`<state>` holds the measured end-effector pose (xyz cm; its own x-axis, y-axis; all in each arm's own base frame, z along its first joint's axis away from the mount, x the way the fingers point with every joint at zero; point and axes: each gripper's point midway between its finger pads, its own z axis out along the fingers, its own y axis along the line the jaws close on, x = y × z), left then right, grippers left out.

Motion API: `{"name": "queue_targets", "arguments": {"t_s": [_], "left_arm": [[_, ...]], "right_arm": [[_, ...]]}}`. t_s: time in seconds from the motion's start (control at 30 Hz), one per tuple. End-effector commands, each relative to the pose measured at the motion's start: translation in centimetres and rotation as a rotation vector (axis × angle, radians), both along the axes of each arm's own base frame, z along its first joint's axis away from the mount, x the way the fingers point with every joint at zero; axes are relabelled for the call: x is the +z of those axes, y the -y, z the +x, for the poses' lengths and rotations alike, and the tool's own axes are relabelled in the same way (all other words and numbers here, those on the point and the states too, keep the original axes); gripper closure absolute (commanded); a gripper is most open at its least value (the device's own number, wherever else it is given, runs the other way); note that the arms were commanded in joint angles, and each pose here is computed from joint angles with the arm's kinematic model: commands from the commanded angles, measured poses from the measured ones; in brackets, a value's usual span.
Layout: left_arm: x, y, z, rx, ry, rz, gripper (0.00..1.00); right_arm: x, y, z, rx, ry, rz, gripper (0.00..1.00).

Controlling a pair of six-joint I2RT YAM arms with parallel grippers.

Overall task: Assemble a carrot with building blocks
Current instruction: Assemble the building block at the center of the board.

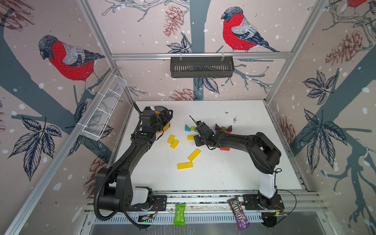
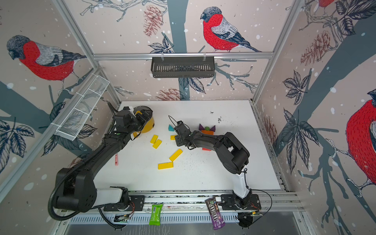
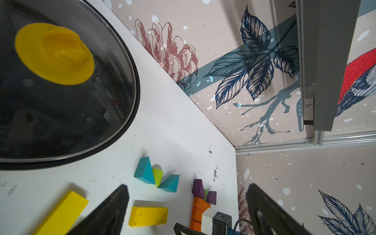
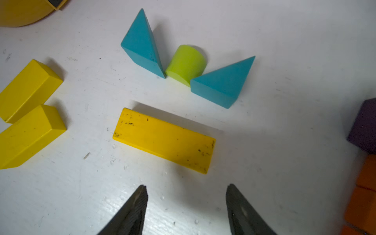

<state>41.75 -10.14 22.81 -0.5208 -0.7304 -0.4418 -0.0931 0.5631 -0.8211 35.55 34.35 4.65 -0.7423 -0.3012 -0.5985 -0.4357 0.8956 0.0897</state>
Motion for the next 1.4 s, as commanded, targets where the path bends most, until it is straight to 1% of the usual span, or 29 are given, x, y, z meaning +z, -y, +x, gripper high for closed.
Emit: {"name": "queue_targets", "arguments": {"t_s": [0.0,0.13,0.33,0.5,0.57,0.63,0.87,0.97,1.17,1.37], "left_arm": [[0.8,0.2,0.3,-0.009,0.037,-0.015,0.09],[0.8,0.2,0.4,-0.009,0.038,-0.012,0.09],[0.9,0.3,0.3,-0.014,0.038,-0.019,0.09],[1.0,0.4,0.3,-0.018,0.041,-0.022,0.09],[0.9,0.4,0.3,-0.017,0.040,-0.022,0.10],[0.9,0.4,0.3,-0.018,0.039,-0.023,0.10],[0.9,0.4,0.3,-0.016,0.040,-0.023,0.10],[0.9,0.5,0.3,-0.020,0.039,-0.025,0.10],[1.2,0.5,0.2,-0.021,0.046,-0.030,0.10],[1.4,0.5,0.2,-0.020,0.053,-0.028,0.10]], "right_arm": [[-0.8,-0.7,-0.2,0.058,-0.020,-0.024,0.33],[-1.8,-0.9,0.7,0.039,-0.027,-0.054,0.32],[-2.1,-0.9,1.3,0.018,-0.024,-0.059,0.39],[-2.0,-1.1,1.2,0.037,-0.025,-0.067,0.43],[-1.8,-1.2,1.2,0.040,-0.021,-0.062,0.46],[-1.8,-1.2,1.3,0.039,-0.021,-0.064,0.46],[-2.2,-1.5,2.0,0.013,-0.032,-0.066,0.46],[-2.3,-1.6,2.0,-0.003,-0.038,-0.061,0.42],[-2.4,-1.2,2.6,-0.049,-0.034,-0.066,0.40],[-2.4,-1.2,2.9,-0.038,-0.029,-0.084,0.39]]}}
